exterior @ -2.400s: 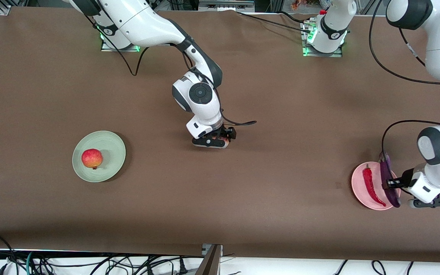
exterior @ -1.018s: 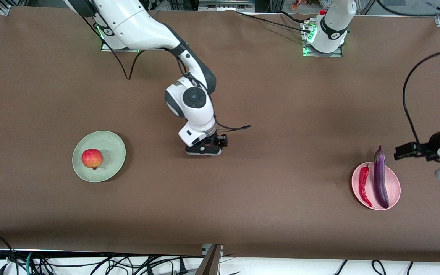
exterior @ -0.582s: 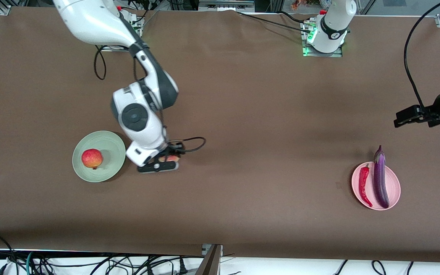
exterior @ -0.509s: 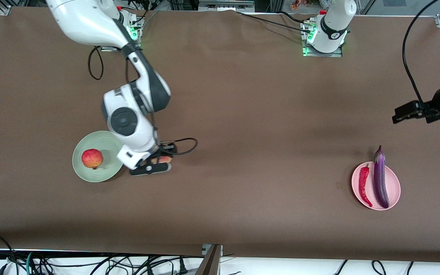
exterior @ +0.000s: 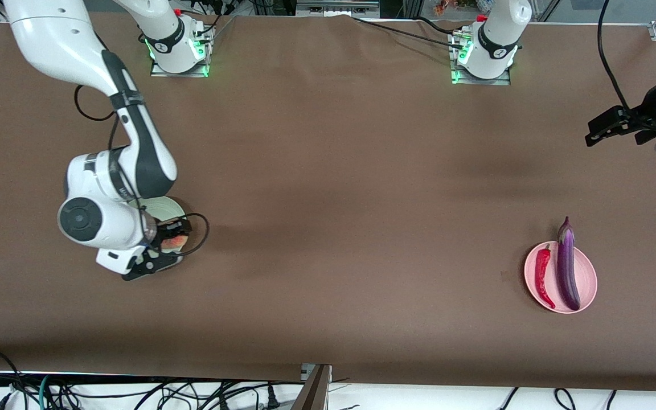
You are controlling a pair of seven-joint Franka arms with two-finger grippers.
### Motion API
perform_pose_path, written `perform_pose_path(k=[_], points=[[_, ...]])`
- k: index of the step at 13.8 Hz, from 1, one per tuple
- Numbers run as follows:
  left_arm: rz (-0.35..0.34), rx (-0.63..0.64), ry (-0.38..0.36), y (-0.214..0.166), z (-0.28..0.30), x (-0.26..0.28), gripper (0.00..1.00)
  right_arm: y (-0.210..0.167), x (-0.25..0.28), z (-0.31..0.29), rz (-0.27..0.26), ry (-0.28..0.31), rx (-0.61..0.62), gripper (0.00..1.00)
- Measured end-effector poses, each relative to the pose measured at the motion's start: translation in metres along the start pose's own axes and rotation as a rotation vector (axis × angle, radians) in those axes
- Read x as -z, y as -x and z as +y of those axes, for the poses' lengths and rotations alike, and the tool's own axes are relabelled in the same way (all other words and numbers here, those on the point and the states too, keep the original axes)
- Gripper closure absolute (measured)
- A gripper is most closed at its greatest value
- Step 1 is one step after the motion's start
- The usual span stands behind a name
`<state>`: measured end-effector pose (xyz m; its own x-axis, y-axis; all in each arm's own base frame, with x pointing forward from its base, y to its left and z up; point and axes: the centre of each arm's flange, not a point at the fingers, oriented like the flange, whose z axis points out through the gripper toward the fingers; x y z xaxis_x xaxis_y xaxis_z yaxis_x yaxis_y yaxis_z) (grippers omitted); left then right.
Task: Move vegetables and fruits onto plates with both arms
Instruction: 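Carry the peach to the green plate while the left gripper withdraws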
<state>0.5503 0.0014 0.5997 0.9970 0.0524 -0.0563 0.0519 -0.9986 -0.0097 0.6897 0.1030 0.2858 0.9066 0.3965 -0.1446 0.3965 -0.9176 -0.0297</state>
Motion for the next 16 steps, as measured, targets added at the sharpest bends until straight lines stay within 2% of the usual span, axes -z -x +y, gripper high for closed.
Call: perform_pose_path(k=[6,11,13,16], points=[[-0.004,-0.004,-0.002,-0.005,0.003,-0.007,0.0,0.01,-0.046,0.015,-0.069,-0.028,0.006,0.15],[-0.003,-0.003,-0.002,-0.005,0.002,-0.007,0.0,0.012,-0.068,0.028,-0.08,-0.036,-0.014,0.15],[-0.003,-0.003,-0.002,-0.005,0.002,-0.007,0.0,0.011,-0.063,0.035,-0.067,-0.034,-0.023,0.01],[-0.002,-0.001,-0.001,-0.005,0.001,-0.007,0.0,0.003,-0.019,0.039,0.005,-0.011,-0.025,0.0]])
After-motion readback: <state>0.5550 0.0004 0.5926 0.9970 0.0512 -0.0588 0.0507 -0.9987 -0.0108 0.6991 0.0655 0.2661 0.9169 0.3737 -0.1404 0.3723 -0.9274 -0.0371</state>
